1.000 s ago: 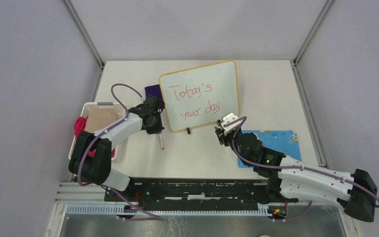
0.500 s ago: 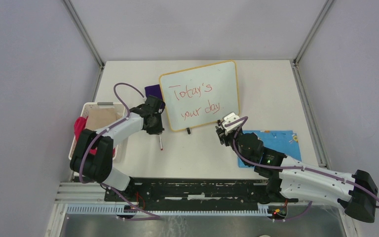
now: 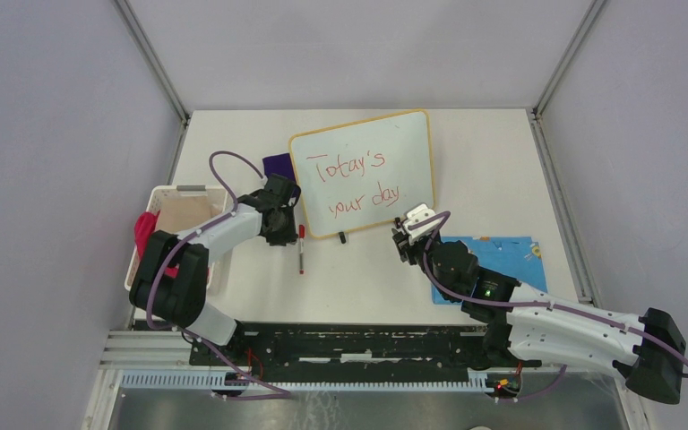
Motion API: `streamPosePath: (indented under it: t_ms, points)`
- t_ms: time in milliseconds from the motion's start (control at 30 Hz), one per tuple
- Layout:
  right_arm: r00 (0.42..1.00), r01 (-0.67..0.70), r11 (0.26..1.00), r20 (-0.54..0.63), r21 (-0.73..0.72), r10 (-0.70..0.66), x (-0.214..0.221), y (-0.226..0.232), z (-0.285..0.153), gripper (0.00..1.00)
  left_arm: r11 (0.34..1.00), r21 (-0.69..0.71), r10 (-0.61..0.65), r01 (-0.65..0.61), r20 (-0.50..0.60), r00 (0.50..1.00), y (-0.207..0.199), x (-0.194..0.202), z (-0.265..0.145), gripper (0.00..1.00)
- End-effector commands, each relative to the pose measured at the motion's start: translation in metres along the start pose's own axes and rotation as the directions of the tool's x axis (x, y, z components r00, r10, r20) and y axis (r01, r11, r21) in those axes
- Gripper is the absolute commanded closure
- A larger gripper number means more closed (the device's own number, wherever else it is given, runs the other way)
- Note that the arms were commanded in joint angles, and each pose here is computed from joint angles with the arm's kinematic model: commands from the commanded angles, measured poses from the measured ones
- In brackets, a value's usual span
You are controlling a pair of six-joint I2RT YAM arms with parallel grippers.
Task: Write a sentence on the whiteboard
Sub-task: Place the whiteboard marker at the center of the board.
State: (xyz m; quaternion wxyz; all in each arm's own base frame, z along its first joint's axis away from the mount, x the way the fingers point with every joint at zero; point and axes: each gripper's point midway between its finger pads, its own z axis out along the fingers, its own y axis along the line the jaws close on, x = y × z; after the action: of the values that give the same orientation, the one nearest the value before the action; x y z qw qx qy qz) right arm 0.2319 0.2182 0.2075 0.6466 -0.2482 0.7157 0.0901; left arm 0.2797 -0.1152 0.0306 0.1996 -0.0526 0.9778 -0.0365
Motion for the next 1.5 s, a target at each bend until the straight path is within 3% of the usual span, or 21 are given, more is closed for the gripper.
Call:
streamPosePath:
  t_ms: [0, 200, 333, 467, 600, 833, 1467]
  points:
    - [0.999, -0.024, 0.999, 0.042, 0.035, 0.022, -0.019, -0.009, -0.001, 0.50, 1.000, 0.003, 0.027, -0.028, 0.022, 0.999, 0.001, -0.005, 0.001, 0.66]
    - [0.999, -0.025, 0.999, 0.039, 0.034, 0.024, -0.017, -0.009, -0.002, 0.50, 0.998, 0.058, 0.016, -0.018, 0.030, 0.999, -0.008, -0.007, -0.002, 0.64]
    - [0.999, -0.026, 0.999, 0.041, 0.034, 0.025, -0.016, -0.009, -0.002, 0.50, 0.986, 0.167, 0.004, -0.021, 0.102, 0.995, -0.029, -0.012, -0.018, 0.55]
    - [0.999, -0.021, 0.999, 0.047, 0.035, 0.019, -0.018, -0.009, -0.001, 0.50, 0.986, 0.158, 0.026, -0.044, 0.110, 0.994, -0.038, 0.003, -0.018, 0.43]
    - [0.999, -0.020, 0.999, 0.051, 0.027, 0.019, -0.020, -0.007, 0.000, 0.50, 0.992, 0.117, 0.047, -0.056, 0.079, 0.996, -0.043, 0.021, -0.008, 0.42]
    - [0.998, -0.019, 0.999, 0.053, 0.034, 0.017, -0.021, -0.010, -0.003, 0.50, 0.999, 0.023, 0.027, -0.027, -0.007, 1.000, -0.032, 0.046, 0.015, 0.52]
    - [0.998, -0.021, 0.999, 0.060, 0.041, 0.018, -0.021, -0.013, -0.005, 0.50, 0.990, -0.141, -0.025, 0.030, 0.035, 0.999, 0.009, 0.048, 0.008, 0.74]
